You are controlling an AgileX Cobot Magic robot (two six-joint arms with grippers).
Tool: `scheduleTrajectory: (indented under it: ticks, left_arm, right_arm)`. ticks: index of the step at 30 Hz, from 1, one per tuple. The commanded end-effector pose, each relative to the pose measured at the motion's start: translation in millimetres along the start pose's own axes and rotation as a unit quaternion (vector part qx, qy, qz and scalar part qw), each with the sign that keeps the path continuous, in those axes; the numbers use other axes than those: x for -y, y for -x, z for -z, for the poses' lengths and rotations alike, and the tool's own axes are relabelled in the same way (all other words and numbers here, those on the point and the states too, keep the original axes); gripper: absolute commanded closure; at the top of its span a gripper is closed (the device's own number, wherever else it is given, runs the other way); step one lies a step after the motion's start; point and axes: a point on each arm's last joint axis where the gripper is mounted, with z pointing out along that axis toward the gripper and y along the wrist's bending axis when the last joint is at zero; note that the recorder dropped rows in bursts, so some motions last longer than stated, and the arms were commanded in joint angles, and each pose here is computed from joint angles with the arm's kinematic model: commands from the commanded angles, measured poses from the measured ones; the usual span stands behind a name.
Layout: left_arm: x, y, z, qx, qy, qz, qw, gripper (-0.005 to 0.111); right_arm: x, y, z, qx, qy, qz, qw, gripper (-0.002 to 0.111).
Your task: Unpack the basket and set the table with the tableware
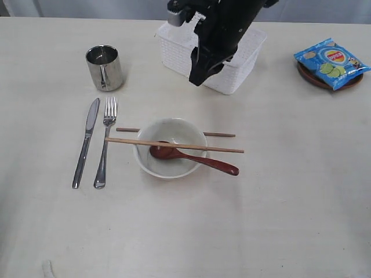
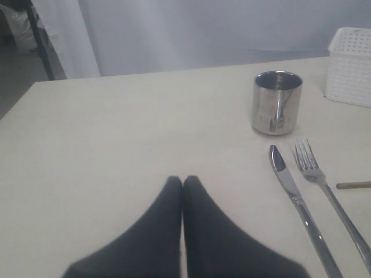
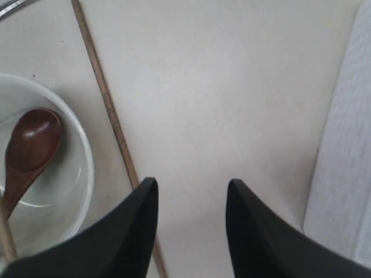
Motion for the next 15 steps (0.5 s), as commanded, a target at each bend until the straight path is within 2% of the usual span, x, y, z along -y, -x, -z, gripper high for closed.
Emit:
scheduleTrajectory:
  ticks: [1, 4, 9, 13, 15]
  left_arm:
    - [0.3, -0.6, -0.1, 0.000, -0.002, 0.000, 1.000, 0.107]
    - [0.3, -0.6, -0.1, 0.000, -0.002, 0.000, 1.000, 0.107]
    - [0.3, -0.6, -0.1, 0.000, -0.002, 0.000, 1.000, 0.107]
    - [0.3, -0.6, -0.1, 0.000, -0.002, 0.000, 1.000, 0.107]
    - [0.3, -0.6, -0.1, 0.000, -0.002, 0.000, 1.000, 0.107]
  right_arm:
    - [5.4, -7.8, 35.0, 0.029, 0.003, -0.017, 0.999, 0.070]
    - [9.1, -28.9, 35.6, 0.014, 0.013, -0.043, 0.999, 0.070]
    - [-4.1, -78.7, -23.7, -0.029, 0.005, -0.051, 0.998, 0.070]
    - [-7.4, -90.6, -38.1, -0.025, -0.013, -0.037, 0.999, 0.070]
    - [-10.2, -90.0, -40.1, -0.013, -0.003, -0.018, 1.000, 0.070]
